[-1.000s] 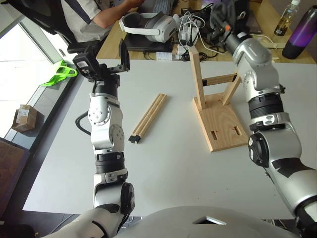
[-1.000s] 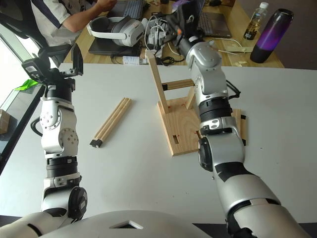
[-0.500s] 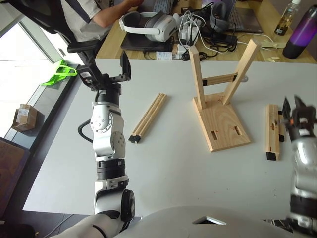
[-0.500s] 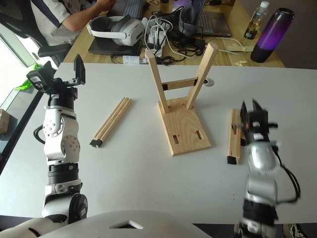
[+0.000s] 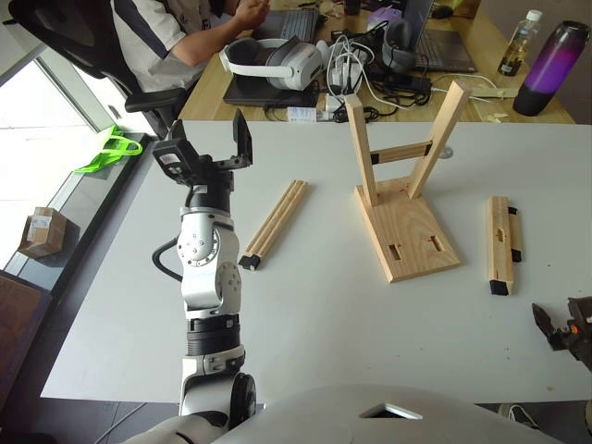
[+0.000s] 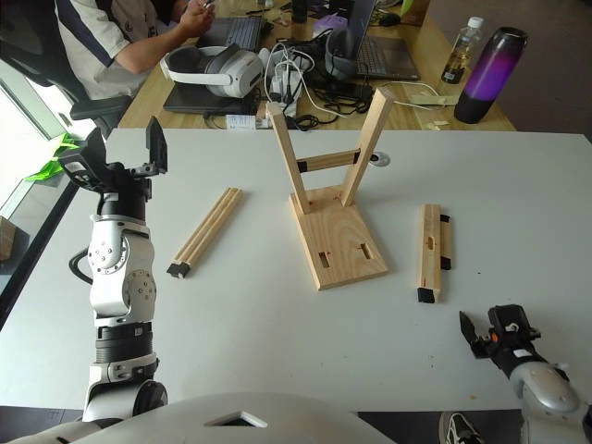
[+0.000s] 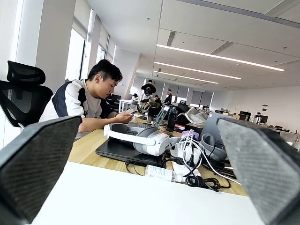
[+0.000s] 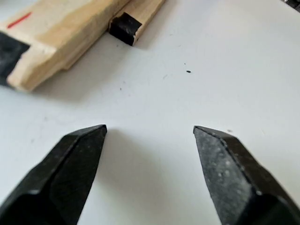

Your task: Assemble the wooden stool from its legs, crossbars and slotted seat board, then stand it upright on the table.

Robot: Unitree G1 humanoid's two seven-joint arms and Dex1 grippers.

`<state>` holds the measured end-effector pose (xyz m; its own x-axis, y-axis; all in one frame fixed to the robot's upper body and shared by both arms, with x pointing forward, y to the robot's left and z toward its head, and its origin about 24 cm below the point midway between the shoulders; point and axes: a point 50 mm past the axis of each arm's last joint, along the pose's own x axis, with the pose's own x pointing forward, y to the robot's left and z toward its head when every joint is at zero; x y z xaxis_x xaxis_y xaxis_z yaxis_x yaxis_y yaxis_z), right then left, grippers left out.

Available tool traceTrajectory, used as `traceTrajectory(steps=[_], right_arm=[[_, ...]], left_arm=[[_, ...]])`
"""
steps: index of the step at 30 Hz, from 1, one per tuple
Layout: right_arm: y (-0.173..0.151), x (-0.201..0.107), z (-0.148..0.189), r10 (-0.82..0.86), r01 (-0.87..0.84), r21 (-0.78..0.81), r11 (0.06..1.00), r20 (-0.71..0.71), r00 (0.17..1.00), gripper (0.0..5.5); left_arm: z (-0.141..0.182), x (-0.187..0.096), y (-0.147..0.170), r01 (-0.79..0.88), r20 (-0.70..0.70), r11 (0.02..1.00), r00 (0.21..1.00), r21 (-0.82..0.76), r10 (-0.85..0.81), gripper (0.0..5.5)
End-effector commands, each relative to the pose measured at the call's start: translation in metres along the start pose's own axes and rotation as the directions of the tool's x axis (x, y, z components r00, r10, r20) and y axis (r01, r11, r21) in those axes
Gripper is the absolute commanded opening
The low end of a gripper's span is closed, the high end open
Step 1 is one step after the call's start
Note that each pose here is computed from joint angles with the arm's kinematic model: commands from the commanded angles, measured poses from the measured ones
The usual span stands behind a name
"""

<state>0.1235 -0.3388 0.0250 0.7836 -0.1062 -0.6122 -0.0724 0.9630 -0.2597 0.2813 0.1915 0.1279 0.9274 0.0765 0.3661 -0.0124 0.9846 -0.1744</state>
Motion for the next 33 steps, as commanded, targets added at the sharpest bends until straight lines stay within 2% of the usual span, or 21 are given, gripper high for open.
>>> traceTrajectory(steps=[1,4,6,7,10,12,15,18,22,25,27,28,30,31,33], right_arm=[[0.038,0.041,-0.037,0.230,-0.137,0.254,0.957,-0.381,0.895,3.43],[0.068,0.053,-0.034,0.376,-0.231,0.365,0.902,-0.398,0.837,3.43],[0.073,0.067,-0.031,0.433,-0.265,0.413,0.871,-0.394,0.811,3.43],[0.073,0.074,-0.029,0.425,-0.252,0.419,0.872,-0.395,0.814,3.43],[0.080,0.088,-0.020,0.416,-0.232,0.445,0.865,-0.379,0.827,2.85],[0.081,0.093,-0.018,0.356,-0.157,0.446,0.881,-0.407,0.841,2.51],[0.080,0.088,-0.030,0.260,0.000,0.447,0.895,-0.521,0.813,1.96],[0.080,0.078,-0.034,0.252,0.059,0.474,0.879,-0.566,0.785,1.39],[0.066,0.084,-0.012,0.156,0.111,0.471,0.875,-0.492,0.856,1.30],[0.038,0.086,0.027,-0.048,0.189,0.483,0.855,-0.289,0.956,1.30],[0.017,0.085,0.073,-0.213,0.194,0.494,0.848,-0.018,0.977,1.29],[0.008,0.082,0.102,-0.289,0.191,0.499,0.845,0.127,0.949,1.29],[-0.001,0.064,0.180,-0.374,0.180,0.398,0.900,0.489,0.788,1.29],[0.002,0.050,0.219,-0.352,0.175,0.324,0.930,0.644,0.679,1.29],[0.037,0.021,0.291,-0.108,0.075,0.083,0.994,0.875,0.472,1.29]], left_arm=[[0.004,0.004,0.000,0.003,-0.016,1.000,1.000,0.012,-0.002,5.40],[0.005,0.007,0.000,0.013,-0.019,1.000,1.000,0.011,-0.013,5.40],[0.004,0.008,-0.002,0.022,-0.023,1.000,0.999,0.005,-0.022,5.40],[0.005,0.009,-0.004,0.029,-0.024,1.000,0.999,0.001,-0.029,5.40],[0.006,0.014,-0.006,0.045,-0.025,0.999,0.999,-0.004,-0.045,5.40],[0.006,0.015,-0.005,0.046,-0.025,0.999,0.999,-0.003,-0.046,5.40],[0.006,0.015,-0.003,0.047,-0.029,0.999,0.998,0.000,-0.047,5.40],[0.006,0.014,0.001,0.041,-0.031,0.999,0.999,0.010,-0.041,5.40],[0.008,0.016,0.005,0.026,-0.018,0.999,0.999,0.019,-0.026,5.40],[0.015,0.021,0.007,0.031,0.005,0.999,1.000,0.015,-0.031,5.40],[0.029,0.029,0.003,0.055,0.047,0.998,0.997,0.008,-0.055,5.40],[0.039,0.035,0.000,0.074,0.077,0.997,0.994,0.004,-0.074,5.40],[0.065,0.049,-0.007,0.123,0.146,0.992,0.982,-0.021,-0.119,5.40],[0.077,0.056,-0.013,0.165,0.169,0.984,0.974,-0.061,-0.153,5.40],[0.090,0.066,-0.040,0.348,0.166,0.907,0.935,-0.237,-0.315,5.40]])
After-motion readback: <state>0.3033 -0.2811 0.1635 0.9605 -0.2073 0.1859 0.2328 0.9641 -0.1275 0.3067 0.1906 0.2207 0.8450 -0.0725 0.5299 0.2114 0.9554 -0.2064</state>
